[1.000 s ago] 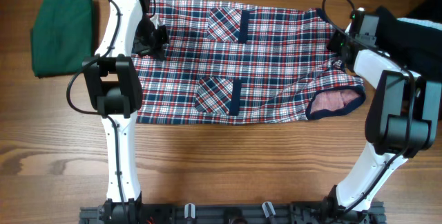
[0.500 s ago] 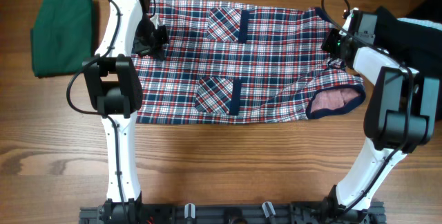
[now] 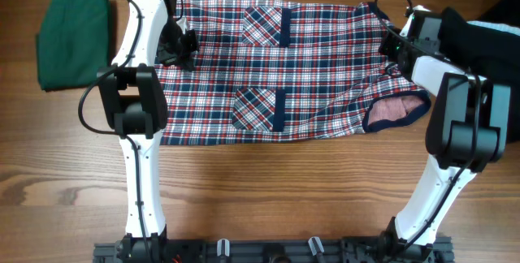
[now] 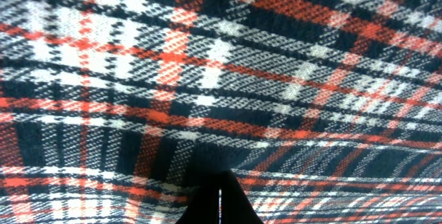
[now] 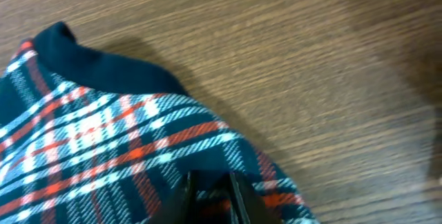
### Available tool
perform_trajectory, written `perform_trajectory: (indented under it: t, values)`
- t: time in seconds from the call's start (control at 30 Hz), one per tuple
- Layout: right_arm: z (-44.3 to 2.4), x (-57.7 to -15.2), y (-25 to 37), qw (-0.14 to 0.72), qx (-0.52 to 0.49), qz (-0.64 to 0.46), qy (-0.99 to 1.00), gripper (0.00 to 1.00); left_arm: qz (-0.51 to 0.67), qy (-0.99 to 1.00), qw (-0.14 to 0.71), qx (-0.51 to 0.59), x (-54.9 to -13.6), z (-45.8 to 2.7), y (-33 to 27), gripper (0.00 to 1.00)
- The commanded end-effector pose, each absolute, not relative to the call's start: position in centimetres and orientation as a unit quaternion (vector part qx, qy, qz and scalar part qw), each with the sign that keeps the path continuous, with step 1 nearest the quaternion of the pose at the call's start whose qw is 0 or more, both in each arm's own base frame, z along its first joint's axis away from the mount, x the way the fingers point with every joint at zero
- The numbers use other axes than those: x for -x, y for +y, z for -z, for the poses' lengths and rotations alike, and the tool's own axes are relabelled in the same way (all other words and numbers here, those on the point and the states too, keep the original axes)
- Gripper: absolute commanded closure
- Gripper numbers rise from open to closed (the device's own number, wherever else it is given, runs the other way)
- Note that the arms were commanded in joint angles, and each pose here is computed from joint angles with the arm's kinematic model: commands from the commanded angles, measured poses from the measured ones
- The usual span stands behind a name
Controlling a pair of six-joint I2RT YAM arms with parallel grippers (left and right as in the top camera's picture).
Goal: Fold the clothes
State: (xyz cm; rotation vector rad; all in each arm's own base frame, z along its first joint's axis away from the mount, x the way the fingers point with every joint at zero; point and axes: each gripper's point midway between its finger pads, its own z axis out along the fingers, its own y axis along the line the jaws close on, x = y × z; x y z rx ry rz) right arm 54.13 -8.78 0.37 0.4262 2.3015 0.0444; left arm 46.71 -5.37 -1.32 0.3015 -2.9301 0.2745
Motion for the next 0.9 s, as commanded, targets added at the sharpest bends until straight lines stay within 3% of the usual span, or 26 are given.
perform_trajectory:
  t: [0.0, 0.2, 0.37, 0.4, 0.43, 0.5, 0.73, 0.87]
  values:
    - [3.1, -52.4, -12.8, 0.354, -0.198, 0.037, 0.913, 0.83, -0.020, -0.980, 0.166, -0.109, -43.5, 13.4, -2.8, 0.96]
    - [-0.1, -54.6, -12.6, 0.350, -0.190, -0.003, 0.917, 0.76, -0.026, -0.981, 0.141, -0.127, -44.9, 13.0, -1.1, 0.95]
    - [-5.8, -57.2, -11.0, 0.354, -0.167, -0.062, 0.918, 0.47, -0.034, -0.985, 0.096, -0.143, -47.4, 10.2, 0.6, 0.70]
    - [-6.9, -57.6, -10.6, 0.355, -0.162, -0.075, 0.918, 0.43, -0.035, -0.985, 0.084, -0.145, -48.0, 9.4, 0.9, 0.63]
    - [-8.8, -57.9, -9.9, 0.355, -0.154, -0.096, 0.917, 0.36, -0.037, -0.986, 0.064, -0.147, -48.8, 8.0, 1.2, 0.49]
    - [-10.8, -57.9, -9.2, 0.353, -0.148, -0.115, 0.917, 0.30, -0.039, -0.987, 0.042, -0.149, -49.8, 6.4, 1.5, 0.37]
    - [-17.7, -54.8, -7.1, 0.343, -0.139, -0.153, 0.916, 0.05, -0.045, -0.988, -0.021, -0.145, -51.7, 0.2, 1.6, 0.23]
    - [-20.1, -52.0, -5.6, 0.321, -0.135, -0.177, 0.921, 0.02, -0.050, -0.988, -0.042, -0.142, -51.9, -2.7, 1.4, 0.17]
